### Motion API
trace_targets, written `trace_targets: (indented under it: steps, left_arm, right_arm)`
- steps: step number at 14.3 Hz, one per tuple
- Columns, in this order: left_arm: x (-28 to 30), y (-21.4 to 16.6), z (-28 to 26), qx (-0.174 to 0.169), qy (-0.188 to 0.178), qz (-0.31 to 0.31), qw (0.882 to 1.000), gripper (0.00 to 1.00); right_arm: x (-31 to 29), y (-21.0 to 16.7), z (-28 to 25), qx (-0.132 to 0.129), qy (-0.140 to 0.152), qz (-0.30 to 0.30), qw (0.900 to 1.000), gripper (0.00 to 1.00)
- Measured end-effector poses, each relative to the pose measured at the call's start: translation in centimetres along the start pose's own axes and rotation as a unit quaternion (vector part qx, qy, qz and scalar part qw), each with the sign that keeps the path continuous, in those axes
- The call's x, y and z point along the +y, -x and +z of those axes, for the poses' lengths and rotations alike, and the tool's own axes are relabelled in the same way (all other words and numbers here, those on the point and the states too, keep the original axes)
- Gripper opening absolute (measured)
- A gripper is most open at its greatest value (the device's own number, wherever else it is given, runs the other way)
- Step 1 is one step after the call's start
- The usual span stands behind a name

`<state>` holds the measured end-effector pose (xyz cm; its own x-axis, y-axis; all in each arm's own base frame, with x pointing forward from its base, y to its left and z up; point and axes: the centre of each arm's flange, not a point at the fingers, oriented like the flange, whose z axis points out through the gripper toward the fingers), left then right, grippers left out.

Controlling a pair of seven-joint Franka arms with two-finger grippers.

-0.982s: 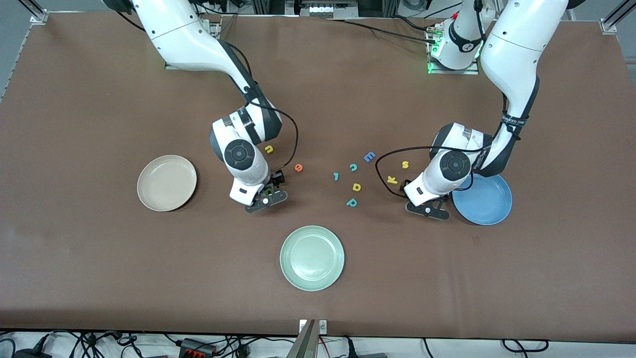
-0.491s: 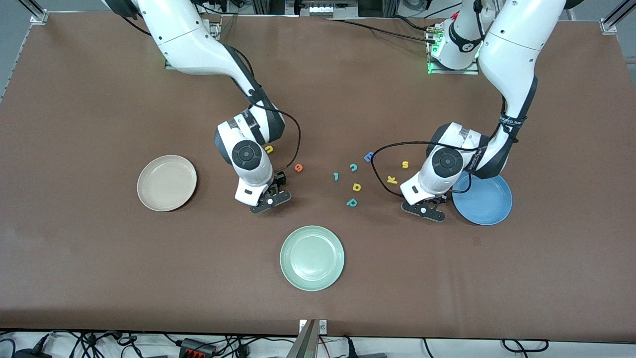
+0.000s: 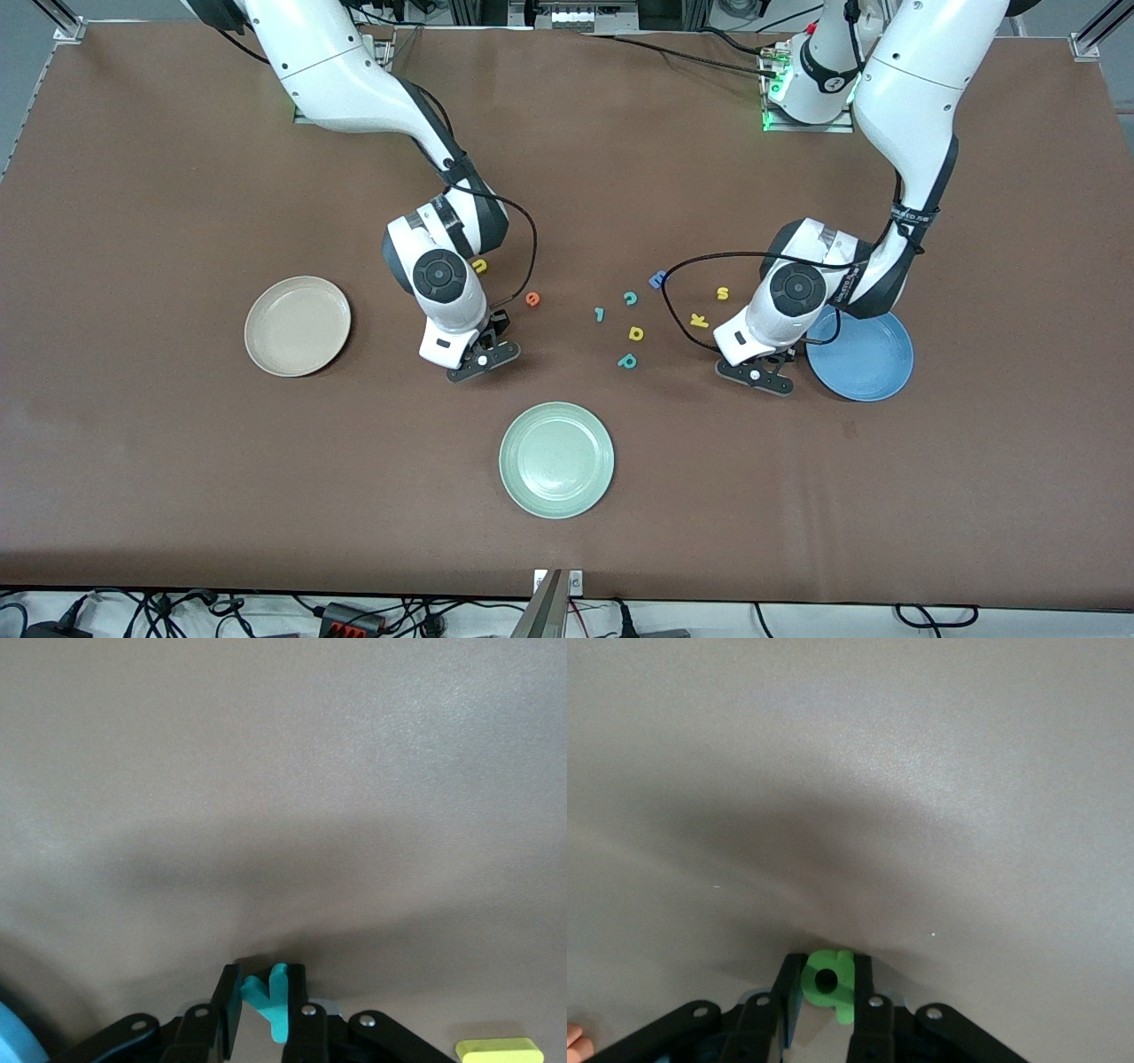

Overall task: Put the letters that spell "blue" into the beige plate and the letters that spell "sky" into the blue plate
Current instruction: 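Release y onto the blue plate while the right gripper releases 9 onto beige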

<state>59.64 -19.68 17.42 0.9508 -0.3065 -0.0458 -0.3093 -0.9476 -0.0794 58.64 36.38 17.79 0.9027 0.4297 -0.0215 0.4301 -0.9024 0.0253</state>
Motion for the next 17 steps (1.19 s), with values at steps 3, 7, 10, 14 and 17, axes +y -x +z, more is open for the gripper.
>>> trace_targets:
  steps: [3, 7, 10, 14, 17]
  left_arm:
    - [-0.9, -0.4, -0.5, 0.004, -0.003, -0.007, 1.000, 0.25]
    - [-5.0, -1.1, -5.3, -0.031, -0.024, -0.038, 0.999, 0.25]
    - [-8.9, -0.8, -7.4, -0.062, -0.036, -0.052, 0.996, 0.25]
    - [-17.5, 1.0, -5.9, -0.080, -0.022, -0.027, 0.996, 0.25]
    - [-18.4, 1.5, -4.6, -0.090, -0.015, -0.026, 0.996, 0.47]
  right_arm:
    - [0.5, -0.2, -0.2, 0.003, 0.002, 0.003, 1.000, 0.27]
    - [5.7, -1.2, -2.0, 0.001, 0.017, 0.041, 0.999, 0.27]
    - [16.4, 0.3, -4.9, -0.049, 0.016, 0.114, 0.992, 0.27]
    - [27.5, 5.0, -6.6, -0.105, -0.002, 0.185, 0.977, 0.27]
    - [28.3, 9.0, -5.3, -0.141, -0.011, 0.200, 0.970, 0.27]
